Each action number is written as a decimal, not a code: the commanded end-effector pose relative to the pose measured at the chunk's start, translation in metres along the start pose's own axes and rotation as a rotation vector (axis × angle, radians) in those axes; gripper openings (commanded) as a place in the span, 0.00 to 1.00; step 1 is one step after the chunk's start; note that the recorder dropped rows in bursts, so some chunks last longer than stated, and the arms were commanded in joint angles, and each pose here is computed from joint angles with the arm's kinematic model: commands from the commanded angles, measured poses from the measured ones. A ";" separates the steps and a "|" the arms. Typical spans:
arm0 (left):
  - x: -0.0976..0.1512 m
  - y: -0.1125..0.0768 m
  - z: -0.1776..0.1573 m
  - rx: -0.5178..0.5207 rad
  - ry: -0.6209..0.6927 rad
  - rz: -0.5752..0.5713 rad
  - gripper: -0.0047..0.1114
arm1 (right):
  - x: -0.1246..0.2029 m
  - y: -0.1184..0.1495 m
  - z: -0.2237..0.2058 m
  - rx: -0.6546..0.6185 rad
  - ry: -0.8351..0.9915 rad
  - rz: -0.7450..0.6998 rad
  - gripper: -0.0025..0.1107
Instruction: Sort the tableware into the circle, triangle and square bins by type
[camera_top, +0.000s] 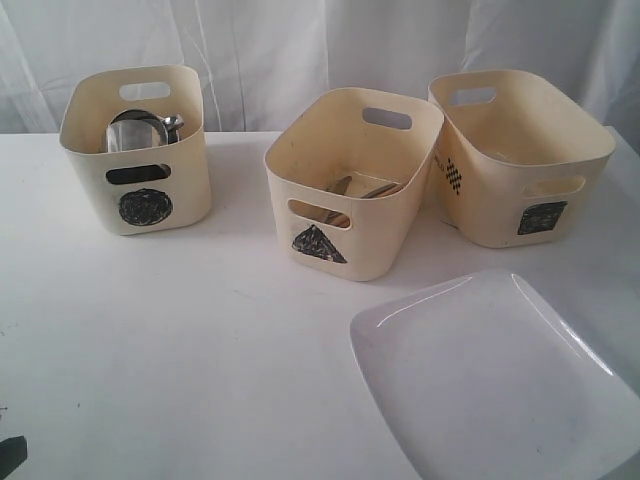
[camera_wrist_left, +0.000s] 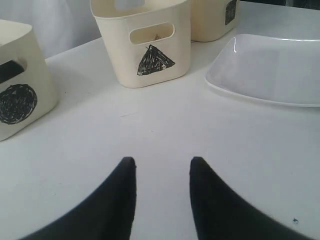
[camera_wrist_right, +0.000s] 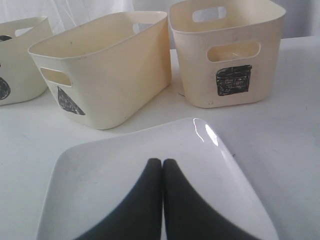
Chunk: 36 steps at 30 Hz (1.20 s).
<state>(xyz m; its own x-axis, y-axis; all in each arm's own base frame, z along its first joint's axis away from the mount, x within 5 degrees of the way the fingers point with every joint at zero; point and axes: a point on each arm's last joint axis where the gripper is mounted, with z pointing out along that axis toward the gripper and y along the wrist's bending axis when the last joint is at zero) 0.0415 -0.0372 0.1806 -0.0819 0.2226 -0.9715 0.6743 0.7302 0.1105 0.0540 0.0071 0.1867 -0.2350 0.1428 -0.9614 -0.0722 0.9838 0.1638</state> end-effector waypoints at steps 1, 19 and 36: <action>0.001 -0.001 0.000 0.008 -0.005 -0.006 0.40 | -0.002 0.000 0.000 -0.005 -0.036 0.000 0.02; 0.001 -0.001 0.000 0.007 -0.007 -0.006 0.40 | -0.030 0.001 -0.005 -0.125 -0.339 0.639 0.02; 0.001 -0.001 0.000 0.007 -0.007 -0.006 0.40 | -0.108 0.035 -0.006 -0.210 0.286 -0.413 0.42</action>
<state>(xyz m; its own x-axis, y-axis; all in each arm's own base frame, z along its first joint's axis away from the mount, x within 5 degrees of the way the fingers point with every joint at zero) 0.0415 -0.0372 0.1806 -0.0803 0.2244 -0.9712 0.6745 0.7296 0.1128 0.0581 0.0222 0.2973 -0.2886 -0.1372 -0.9476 -0.2946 0.9544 -0.0485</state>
